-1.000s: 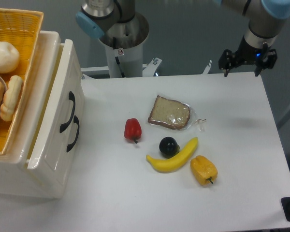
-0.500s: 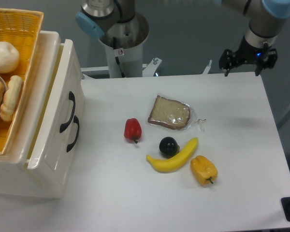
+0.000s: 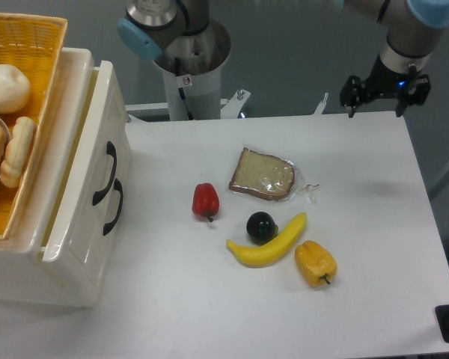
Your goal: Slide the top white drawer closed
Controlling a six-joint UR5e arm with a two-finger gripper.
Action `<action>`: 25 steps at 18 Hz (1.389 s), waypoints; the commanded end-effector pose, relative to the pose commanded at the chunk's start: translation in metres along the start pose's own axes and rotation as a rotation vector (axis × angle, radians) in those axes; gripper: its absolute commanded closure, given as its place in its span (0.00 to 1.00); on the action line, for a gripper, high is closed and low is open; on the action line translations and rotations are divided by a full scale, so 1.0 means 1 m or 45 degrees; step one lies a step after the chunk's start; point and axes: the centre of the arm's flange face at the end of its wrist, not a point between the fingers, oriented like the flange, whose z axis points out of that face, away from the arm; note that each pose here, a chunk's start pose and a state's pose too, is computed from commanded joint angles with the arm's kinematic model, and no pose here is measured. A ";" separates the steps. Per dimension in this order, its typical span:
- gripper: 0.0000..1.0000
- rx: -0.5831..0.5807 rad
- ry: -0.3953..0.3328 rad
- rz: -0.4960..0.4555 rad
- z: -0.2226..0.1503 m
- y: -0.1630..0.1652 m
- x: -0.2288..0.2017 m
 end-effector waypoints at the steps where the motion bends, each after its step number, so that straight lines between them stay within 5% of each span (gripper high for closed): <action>1: 0.00 0.000 0.000 0.000 0.000 0.000 0.000; 25: 0.00 0.000 0.000 -0.006 0.001 0.002 -0.003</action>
